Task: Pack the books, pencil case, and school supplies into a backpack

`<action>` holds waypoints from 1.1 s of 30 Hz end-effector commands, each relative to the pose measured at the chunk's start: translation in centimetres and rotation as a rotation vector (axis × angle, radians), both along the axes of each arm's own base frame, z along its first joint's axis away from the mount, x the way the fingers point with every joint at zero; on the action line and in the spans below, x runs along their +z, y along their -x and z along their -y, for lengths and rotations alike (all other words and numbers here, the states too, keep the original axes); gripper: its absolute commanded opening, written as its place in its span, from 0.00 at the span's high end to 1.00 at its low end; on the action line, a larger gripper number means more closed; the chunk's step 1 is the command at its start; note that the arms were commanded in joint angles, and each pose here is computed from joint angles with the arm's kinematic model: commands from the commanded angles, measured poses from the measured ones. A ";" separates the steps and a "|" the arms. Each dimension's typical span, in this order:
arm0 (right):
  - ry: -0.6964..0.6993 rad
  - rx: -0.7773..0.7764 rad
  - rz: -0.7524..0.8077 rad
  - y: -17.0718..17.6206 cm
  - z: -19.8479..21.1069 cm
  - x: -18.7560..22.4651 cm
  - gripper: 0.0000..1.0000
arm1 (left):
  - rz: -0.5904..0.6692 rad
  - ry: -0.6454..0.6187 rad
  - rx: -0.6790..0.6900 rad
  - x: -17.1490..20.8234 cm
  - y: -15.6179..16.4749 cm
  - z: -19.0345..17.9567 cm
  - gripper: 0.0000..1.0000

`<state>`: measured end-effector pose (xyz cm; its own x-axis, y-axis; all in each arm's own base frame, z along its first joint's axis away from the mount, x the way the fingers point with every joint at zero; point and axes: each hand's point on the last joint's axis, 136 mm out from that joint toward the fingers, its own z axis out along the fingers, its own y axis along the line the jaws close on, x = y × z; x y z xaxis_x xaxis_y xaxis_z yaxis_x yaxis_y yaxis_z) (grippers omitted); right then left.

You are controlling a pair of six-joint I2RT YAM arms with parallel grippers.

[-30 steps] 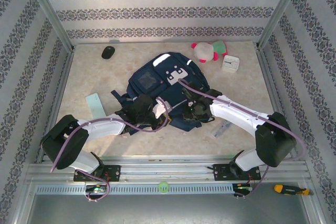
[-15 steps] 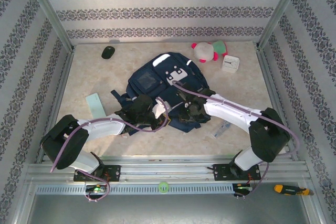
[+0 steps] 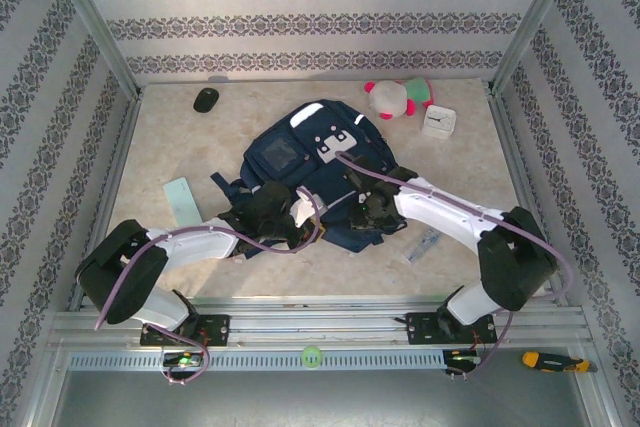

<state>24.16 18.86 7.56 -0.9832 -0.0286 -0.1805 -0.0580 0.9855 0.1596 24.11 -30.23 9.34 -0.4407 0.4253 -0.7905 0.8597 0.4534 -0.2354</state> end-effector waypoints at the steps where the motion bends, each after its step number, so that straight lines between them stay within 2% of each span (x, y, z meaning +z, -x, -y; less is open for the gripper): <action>1: 0.066 -0.057 -0.013 0.3 3.3 -1.0 0.82 | 0.060 0.061 -0.006 2.4 -0.2 0.2 1.00; 4: 0.061 -0.049 -0.025 0.3 3.1 -1.3 0.82 | 0.059 0.063 -0.005 2.5 -0.3 0.3 1.00; 9: 0.153 0.003 -0.054 0.4 3.5 -2.1 0.66 | 0.061 0.068 -0.011 2.7 -0.5 0.6 1.00; 10: 0.153 0.012 -0.061 0.4 3.3 -2.2 0.66 | 0.062 0.067 -0.012 2.7 -0.5 0.6 1.00; 15: 0.206 0.006 -0.076 0.5 5.3 -2.6 0.79 | 0.065 0.038 -0.012 2.3 -0.1 0.0 1.00; 26: 0.083 -0.142 -0.067 0.7 10.5 -2.1 0.81 | 0.123 -0.109 0.022 1.6 0.4 -4.8 1.00; 30: -0.010 -0.113 -0.030 0.4 9.5 -0.9 0.81 | 0.134 -0.082 0.060 2.4 -0.2 -5.8 1.00; 33: -0.138 -0.071 0.015 0.2 7.5 0.6 0.80 | 0.131 -0.080 0.068 2.7 -0.3 -5.8 0.88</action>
